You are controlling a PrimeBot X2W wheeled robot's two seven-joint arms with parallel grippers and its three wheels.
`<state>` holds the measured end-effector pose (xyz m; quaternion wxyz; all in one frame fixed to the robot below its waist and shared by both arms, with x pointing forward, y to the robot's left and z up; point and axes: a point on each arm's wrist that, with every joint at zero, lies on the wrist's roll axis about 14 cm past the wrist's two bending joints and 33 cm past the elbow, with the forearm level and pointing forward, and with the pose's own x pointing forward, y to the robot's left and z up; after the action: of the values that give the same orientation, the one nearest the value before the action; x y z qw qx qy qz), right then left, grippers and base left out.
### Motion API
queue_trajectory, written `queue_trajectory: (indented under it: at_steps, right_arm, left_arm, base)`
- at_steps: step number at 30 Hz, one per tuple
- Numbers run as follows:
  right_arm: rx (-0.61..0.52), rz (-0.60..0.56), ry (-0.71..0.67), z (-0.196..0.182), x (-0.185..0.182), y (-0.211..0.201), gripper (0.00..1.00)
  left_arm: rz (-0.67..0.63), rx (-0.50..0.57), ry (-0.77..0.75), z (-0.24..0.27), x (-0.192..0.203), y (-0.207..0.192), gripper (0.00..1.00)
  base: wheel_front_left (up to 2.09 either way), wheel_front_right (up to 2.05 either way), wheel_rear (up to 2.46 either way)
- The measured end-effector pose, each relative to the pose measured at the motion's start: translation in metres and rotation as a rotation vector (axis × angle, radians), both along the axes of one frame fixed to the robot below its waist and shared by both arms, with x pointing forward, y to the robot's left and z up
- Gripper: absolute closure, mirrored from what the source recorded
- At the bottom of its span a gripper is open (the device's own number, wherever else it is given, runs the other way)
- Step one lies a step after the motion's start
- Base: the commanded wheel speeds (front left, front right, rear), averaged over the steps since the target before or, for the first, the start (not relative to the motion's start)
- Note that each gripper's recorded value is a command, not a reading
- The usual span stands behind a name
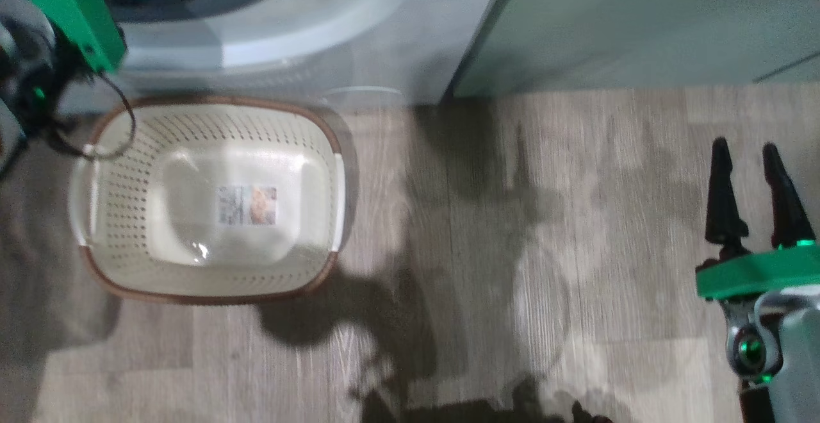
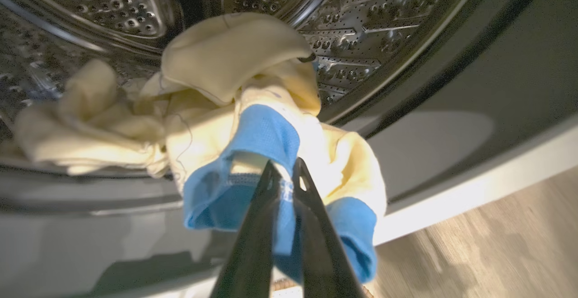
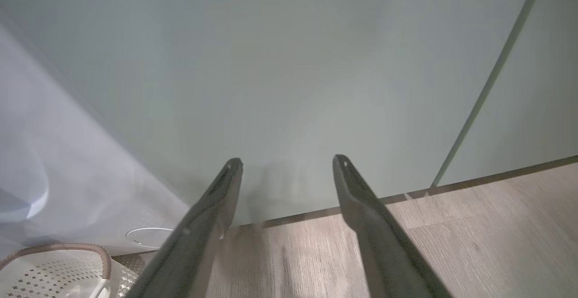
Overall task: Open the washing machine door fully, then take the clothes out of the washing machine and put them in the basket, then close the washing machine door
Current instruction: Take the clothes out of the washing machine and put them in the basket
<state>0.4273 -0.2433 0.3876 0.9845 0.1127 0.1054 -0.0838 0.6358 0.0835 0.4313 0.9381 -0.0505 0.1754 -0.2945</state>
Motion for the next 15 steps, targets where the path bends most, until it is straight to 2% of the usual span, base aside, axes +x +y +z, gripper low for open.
queue_trajectory:
  at_steps: [15]
  right_arm:
    - [0.036, 0.028, -0.072, 0.036, -0.034, 0.016, 0.0]
  left_arm:
    - [0.097, -0.004, 0.029, 0.013, -0.095, 0.009, 1.0]
  base:
    - [0.0, 0.0, 0.0]
